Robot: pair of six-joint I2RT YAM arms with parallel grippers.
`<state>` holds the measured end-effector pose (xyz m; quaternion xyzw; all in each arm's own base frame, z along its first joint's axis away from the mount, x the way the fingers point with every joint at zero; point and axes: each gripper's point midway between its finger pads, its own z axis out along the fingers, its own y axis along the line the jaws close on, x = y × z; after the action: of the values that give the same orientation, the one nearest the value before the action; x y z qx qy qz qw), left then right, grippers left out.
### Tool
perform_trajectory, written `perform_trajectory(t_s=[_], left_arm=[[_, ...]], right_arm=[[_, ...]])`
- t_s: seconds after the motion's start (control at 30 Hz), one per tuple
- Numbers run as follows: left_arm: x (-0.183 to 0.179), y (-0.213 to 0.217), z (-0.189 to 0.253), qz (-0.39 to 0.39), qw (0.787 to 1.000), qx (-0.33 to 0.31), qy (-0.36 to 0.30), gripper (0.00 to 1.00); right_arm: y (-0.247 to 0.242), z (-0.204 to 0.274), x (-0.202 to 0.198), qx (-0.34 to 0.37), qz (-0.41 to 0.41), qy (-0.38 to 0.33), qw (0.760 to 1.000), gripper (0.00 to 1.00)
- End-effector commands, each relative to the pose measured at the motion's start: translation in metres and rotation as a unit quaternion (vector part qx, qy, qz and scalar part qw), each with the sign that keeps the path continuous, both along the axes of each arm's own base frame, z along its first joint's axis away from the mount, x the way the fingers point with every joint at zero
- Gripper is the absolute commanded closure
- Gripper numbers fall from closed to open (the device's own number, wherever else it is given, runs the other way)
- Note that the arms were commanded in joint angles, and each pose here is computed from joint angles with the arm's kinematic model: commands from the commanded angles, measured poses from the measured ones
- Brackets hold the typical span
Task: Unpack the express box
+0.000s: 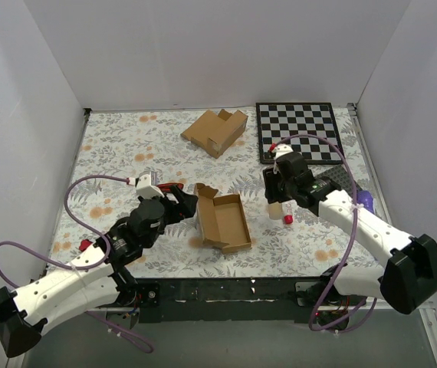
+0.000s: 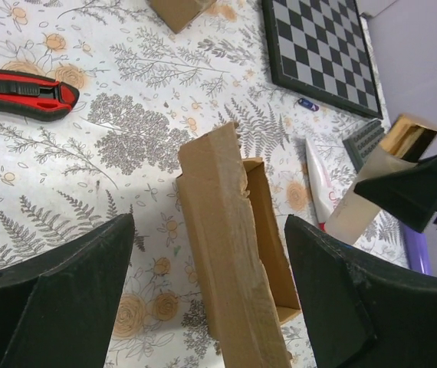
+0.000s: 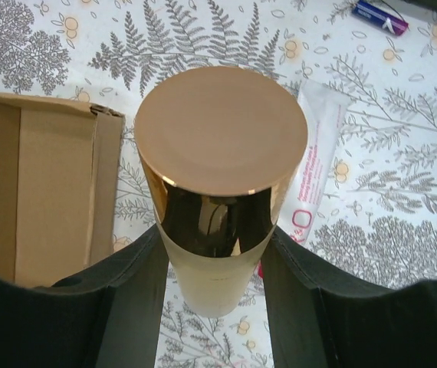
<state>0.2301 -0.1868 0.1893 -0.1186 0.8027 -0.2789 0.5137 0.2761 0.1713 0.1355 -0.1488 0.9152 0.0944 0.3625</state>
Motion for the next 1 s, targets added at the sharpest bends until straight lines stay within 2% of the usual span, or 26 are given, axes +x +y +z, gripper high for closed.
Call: perform_trajectory(t_s=[0.0,0.1,0.17,0.2,0.23,0.33,0.43,0.5,0.63,0.97], left_arm=[[0.003,0.004,0.015,0.015,1.0,-0.021,-0.017,0.21],[0.001,0.005,0.013,0.017,1.0,-0.024,-0.011,0.21],[0.0,0.006,0.014,0.019,0.999,-0.031,-0.011,0.21],[-0.001,0.006,0.011,0.02,0.999,-0.035,-0.007,0.21],[-0.002,0.006,0.012,0.019,0.999,-0.039,-0.008,0.21],[-0.003,0.007,0.008,0.017,0.999,-0.042,-0.007,0.21],[-0.005,0.007,0.008,0.013,0.999,-0.05,-0.011,0.2],[-0.006,0.007,0.011,0.013,0.998,-0.058,-0.015,0.2],[-0.007,0.007,0.007,0.013,0.998,-0.058,-0.012,0.19],[-0.009,0.01,0.003,0.016,0.998,-0.059,-0.01,0.17]], right_arm=[[0.032,0.032,0.043,0.042,0.011,-0.075,0.996,0.99],[0.023,0.013,0.042,0.026,-0.007,-0.081,0.996,0.99],[0.024,0.043,0.058,0.071,-0.022,-0.177,0.981,0.99],[0.016,0.03,0.054,0.067,-0.028,-0.187,0.98,0.99],[0.014,0.046,0.062,0.085,-0.044,-0.231,0.968,0.99],[0.003,0.056,0.067,0.094,-0.066,-0.292,0.95,0.99],[0.0,0.055,0.07,0.093,-0.066,-0.324,0.939,0.99],[0.001,0.043,0.072,0.084,-0.063,-0.318,0.942,0.99],[0.001,0.041,0.07,0.104,-0.063,-0.349,0.929,0.99],[-0.002,0.001,0.061,0.092,-0.057,-0.314,0.943,0.97]])
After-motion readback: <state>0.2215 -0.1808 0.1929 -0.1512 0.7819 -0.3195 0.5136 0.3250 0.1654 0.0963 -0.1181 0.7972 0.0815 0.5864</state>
